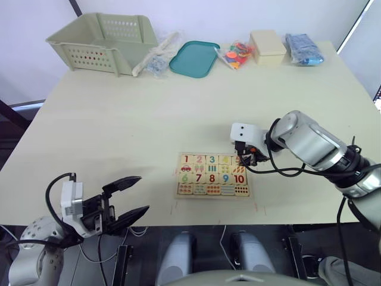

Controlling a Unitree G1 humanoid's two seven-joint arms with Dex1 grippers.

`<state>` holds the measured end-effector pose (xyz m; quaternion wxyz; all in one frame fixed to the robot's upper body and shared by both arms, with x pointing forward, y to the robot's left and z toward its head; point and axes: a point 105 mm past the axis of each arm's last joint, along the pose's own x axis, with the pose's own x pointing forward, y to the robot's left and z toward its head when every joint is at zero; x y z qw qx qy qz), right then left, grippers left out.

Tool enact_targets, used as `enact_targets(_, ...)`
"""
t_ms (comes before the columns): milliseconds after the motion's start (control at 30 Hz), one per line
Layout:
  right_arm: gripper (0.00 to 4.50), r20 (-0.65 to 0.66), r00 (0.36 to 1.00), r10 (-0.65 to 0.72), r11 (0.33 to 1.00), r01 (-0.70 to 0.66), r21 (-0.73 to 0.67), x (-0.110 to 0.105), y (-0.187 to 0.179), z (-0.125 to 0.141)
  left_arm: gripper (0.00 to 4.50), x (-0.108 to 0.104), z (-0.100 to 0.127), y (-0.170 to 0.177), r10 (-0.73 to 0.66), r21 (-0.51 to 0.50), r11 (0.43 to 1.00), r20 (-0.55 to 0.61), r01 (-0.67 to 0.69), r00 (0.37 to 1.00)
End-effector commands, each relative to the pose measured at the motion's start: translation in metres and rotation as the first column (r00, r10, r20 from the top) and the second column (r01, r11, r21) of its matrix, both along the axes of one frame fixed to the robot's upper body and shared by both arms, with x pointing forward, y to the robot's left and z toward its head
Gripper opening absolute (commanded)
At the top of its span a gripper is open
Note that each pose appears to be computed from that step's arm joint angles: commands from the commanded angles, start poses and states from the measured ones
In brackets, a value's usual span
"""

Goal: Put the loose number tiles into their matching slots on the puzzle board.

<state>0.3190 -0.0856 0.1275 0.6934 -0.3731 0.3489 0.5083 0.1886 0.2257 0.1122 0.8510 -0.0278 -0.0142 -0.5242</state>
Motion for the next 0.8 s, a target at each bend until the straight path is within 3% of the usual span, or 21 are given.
enact_targets(33, 0.94, 0.004, 1.000, 0.009, 1.000, -0.009, -0.002, -0.0009, 0.0000, -0.0004, 4.50, -0.0007, 0.0047, -0.0032, -0.010, 0.003, 1.000, 0.032, 0.010, 0.999)
enact_targets(800, 0.94, 0.007, 1.000, 0.021, 1.000, -0.021, -0.008, -0.0013, 0.0003, -0.0025, 4.50, -0.0007, 0.0039, -0.0059, -0.009, -0.001, 1.000, 0.033, 0.009, 0.999)
